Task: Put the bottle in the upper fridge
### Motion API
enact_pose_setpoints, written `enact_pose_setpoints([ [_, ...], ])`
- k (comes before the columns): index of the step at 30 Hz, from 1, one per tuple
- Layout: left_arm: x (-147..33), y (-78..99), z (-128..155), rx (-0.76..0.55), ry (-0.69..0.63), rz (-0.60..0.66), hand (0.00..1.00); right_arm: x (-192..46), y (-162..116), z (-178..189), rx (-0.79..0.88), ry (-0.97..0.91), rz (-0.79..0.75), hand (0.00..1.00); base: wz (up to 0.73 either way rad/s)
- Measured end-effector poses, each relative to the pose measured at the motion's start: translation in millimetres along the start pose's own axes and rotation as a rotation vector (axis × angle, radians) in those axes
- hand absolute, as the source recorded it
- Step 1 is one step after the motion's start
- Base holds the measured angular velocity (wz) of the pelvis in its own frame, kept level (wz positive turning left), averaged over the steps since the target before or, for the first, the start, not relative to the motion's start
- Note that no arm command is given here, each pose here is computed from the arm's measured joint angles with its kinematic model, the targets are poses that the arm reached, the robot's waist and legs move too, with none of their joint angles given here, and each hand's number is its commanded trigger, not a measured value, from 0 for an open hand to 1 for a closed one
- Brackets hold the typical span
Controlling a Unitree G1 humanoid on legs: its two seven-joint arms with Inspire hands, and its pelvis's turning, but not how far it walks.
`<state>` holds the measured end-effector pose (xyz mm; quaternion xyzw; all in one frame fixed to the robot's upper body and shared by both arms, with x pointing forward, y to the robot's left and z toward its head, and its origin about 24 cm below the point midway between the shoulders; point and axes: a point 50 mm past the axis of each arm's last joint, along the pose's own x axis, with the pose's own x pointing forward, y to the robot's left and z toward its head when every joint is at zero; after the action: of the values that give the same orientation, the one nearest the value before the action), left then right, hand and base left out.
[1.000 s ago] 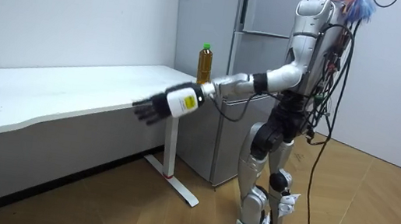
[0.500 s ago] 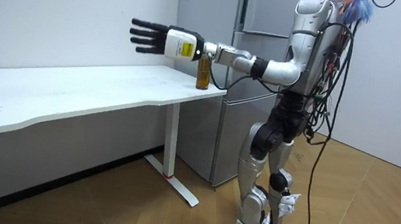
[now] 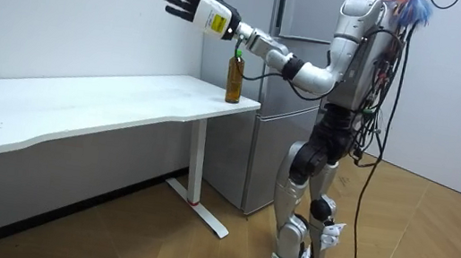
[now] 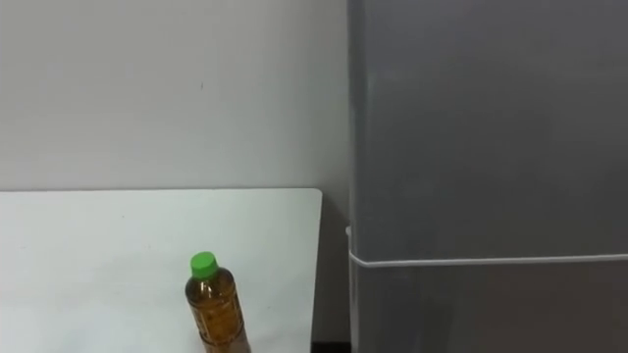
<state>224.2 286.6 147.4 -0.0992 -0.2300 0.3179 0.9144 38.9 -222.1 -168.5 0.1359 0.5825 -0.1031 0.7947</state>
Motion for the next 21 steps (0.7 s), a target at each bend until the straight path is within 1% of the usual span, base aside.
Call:
enact_pose_setpoints([
  [2, 0.6, -5.1, 5.4, -0.009, -0.011, -0.027, 0.0, 0.2, 0.5, 0.6, 0.001, -0.001, 0.003, 0.0, 0.0],
  [5, 2.8, -18.9, 17.7, -0.039, -0.048, -0.096, 0.0, 0.3, 1.0, 0.9, 0.003, 0.005, 0.006, 0.0, 0.0],
  [7, 4.3, -33.2, 24.2, -0.057, -0.064, -0.165, 0.0, 0.7, 1.3, 2.1, 0.004, 0.01, 0.006, 0.0, 0.0],
  [9, 3.0, -42.6, 26.6, -0.055, -0.066, -0.224, 0.0, 1.0, 2.1, 2.9, 0.003, 0.016, 0.006, 0.0, -0.02],
  [12, -2.2, -56.8, 23.1, -0.059, -0.027, -0.329, 0.0, 1.2, 1.8, 3.9, 0.001, 0.021, 0.001, 0.0, -0.1],
  [15, -7.8, -68.7, 19.7, -0.106, 0.024, -0.424, 0.0, 2.5, 3.5, 8.6, -0.011, 0.03, 0.005, 0.0, -0.06],
  [18, -13.0, -86.7, 18.1, -0.153, 0.06, -0.533, 0.0, 4.3, 8.1, 12.1, -0.055, 0.046, 0.016, 0.0, -0.01],
  [21, -17.3, -95.1, 16.4, -0.167, 0.082, -0.625, 0.0, 4.9, 11.1, 15.1, -0.056, 0.04, 0.025, 0.0, 0.0],
])
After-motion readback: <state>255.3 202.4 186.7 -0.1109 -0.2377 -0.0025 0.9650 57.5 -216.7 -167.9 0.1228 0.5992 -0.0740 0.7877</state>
